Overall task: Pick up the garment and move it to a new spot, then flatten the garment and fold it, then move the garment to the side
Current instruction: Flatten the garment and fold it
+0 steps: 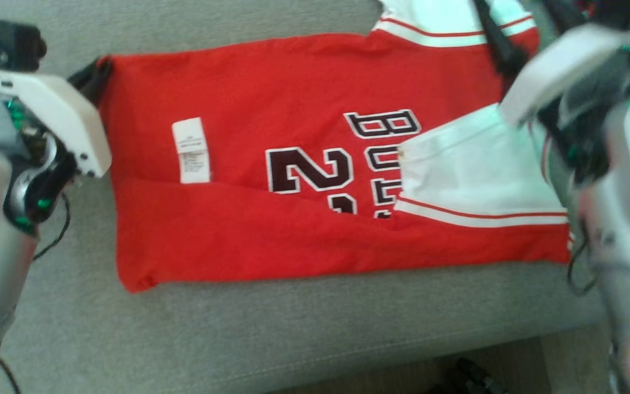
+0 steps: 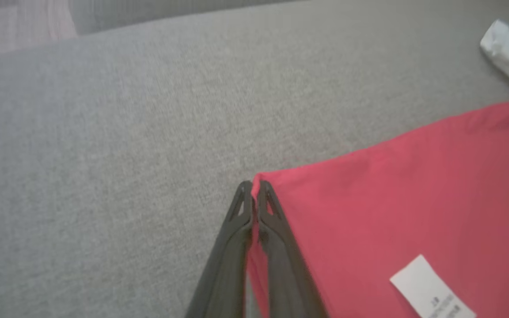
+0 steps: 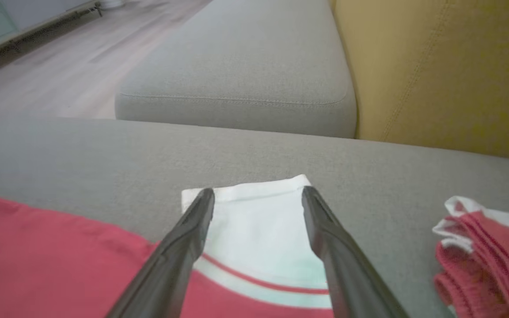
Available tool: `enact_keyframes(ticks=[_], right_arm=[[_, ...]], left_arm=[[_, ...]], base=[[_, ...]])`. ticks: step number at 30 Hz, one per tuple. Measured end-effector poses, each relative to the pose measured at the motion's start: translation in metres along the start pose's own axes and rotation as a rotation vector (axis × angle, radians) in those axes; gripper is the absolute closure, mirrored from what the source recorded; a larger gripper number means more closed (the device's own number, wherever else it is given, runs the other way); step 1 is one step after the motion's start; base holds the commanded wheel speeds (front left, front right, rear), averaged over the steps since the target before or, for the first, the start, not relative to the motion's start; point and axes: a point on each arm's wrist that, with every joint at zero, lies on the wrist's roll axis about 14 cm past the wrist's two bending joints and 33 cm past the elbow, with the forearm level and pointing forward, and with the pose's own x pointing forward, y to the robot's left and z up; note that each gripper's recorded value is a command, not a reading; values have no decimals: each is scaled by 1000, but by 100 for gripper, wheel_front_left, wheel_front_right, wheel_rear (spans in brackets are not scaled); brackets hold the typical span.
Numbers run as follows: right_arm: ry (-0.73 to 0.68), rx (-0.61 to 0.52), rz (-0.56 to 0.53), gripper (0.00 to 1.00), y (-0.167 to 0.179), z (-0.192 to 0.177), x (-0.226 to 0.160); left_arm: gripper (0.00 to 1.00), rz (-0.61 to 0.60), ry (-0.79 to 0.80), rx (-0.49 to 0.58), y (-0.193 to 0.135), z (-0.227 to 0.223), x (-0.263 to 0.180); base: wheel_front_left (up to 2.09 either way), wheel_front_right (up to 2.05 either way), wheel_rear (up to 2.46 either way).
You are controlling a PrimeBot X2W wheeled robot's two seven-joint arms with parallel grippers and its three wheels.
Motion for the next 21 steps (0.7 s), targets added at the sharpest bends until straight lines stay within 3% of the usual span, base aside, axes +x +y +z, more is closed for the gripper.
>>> enact_keyframes(ticks=[7, 21], right_arm=[[134, -42, -89, 0, -34, 4, 51], [426, 34, -150, 0, -43, -51, 108]], left_arm=[[100, -8, -87, 0, -6, 15, -10], [100, 2, -117, -15, 3, 11, -12]], base=[[0, 0, 0], [0, 0, 0]])
